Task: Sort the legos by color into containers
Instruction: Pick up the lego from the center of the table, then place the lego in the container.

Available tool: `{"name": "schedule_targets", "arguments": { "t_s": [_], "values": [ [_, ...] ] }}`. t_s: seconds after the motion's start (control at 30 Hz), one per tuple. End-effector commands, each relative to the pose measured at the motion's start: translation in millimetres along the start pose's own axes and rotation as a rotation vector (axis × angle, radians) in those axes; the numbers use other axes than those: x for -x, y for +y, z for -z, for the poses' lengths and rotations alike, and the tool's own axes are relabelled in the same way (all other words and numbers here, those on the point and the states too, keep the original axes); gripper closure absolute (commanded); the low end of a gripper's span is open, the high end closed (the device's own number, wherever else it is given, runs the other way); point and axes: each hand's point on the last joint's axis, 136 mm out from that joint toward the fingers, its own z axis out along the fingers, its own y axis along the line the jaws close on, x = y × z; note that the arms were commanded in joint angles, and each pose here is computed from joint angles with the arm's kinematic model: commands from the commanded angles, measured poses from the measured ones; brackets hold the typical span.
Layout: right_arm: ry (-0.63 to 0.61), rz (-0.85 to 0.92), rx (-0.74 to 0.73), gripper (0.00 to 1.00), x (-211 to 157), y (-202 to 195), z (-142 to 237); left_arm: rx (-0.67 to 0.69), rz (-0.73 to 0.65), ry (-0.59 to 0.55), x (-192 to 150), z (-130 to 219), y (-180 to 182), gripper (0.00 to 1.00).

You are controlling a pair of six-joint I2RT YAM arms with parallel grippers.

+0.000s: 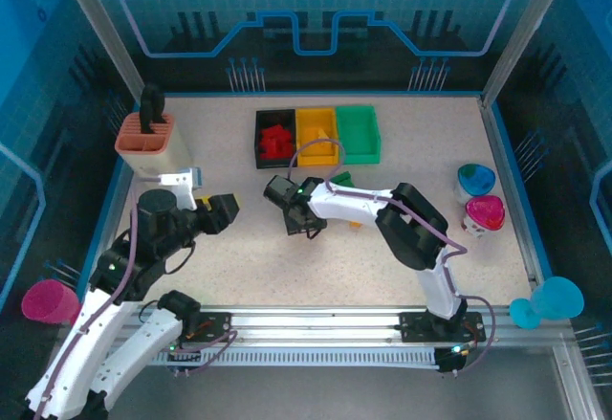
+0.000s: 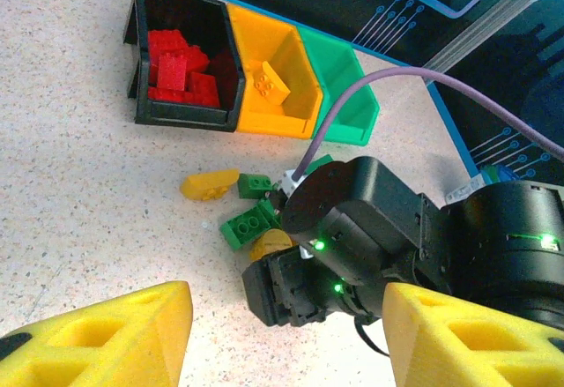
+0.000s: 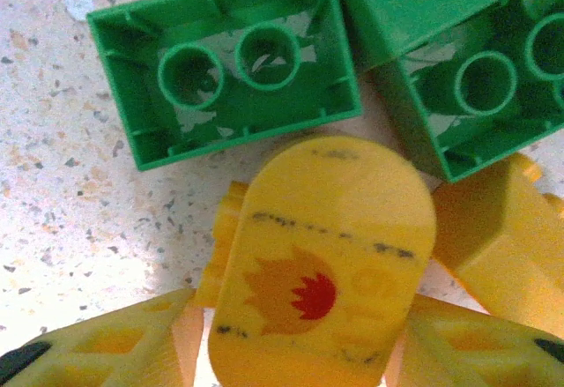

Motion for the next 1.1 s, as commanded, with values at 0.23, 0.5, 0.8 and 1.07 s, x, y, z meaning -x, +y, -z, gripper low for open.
{"name": "schedule_targets", "arguments": {
  "t_s": [0.23,0.5,0.8,1.07],
  "values": [
    [-0.044,-0.017,-0.037,0.64,13,-11,9,0.022,-0.035,0.002,-3,-2,6,0.40],
    [-0.181,0.003,0.013,0.65,35,-15,78,0.033,-0.027,0.036,-13,-8,11,0.40],
    [-0.288,0.014,0.068,0.64,111,-37,117,0.007,0.060,0.136,-49,-16,19,0.41],
    [-0.277,-0.001,0.066,0.64,181,-57,84,-0.022,0.122,0.190,-70,-17,19,0.41]
  ]
}}
